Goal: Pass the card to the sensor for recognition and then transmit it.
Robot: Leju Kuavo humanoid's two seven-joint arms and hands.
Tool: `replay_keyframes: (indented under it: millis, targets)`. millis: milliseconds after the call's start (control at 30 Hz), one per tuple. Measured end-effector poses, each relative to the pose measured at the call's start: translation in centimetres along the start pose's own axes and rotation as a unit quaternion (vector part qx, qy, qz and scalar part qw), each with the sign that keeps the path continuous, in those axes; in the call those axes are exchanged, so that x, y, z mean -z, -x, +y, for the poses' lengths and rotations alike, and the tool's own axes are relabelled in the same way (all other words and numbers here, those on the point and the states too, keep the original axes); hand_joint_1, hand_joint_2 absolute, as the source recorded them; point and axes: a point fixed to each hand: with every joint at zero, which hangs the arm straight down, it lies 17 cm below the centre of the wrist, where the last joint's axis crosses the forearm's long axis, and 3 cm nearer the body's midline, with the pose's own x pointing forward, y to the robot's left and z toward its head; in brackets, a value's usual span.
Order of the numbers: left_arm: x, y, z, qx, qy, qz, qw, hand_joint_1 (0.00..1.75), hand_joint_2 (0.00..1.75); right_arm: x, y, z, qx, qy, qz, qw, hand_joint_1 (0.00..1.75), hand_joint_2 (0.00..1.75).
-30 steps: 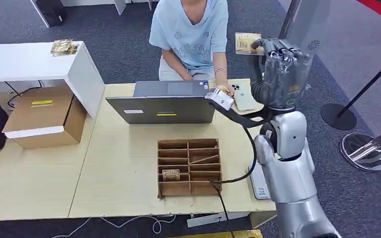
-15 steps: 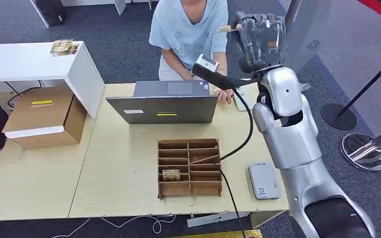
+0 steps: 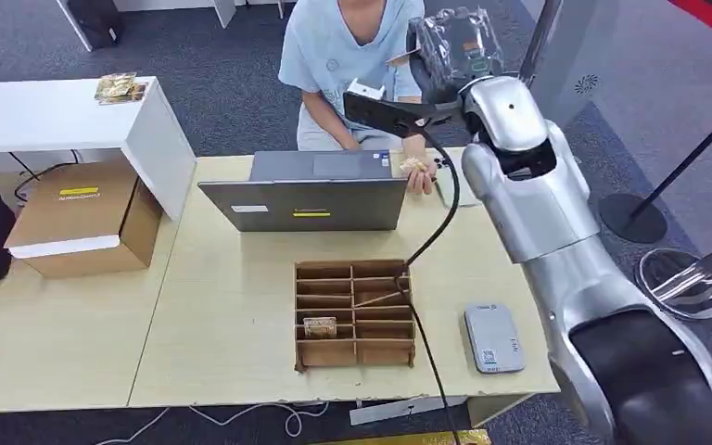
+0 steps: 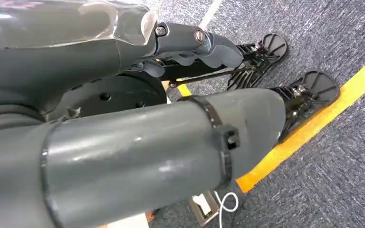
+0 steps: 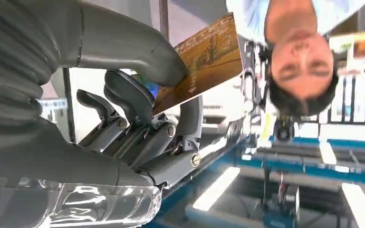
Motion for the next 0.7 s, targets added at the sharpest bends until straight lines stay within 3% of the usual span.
replay_keyframes:
  millis: [700]
  targets:
    - [-0.1, -0.2, -0.4, -0.001, 0.003, 0.002, 1.0, 0.0, 0.0, 2.4, 0.0, 4.4, 0.011, -0.134, 0.006, 0.991, 1.75, 1.75]
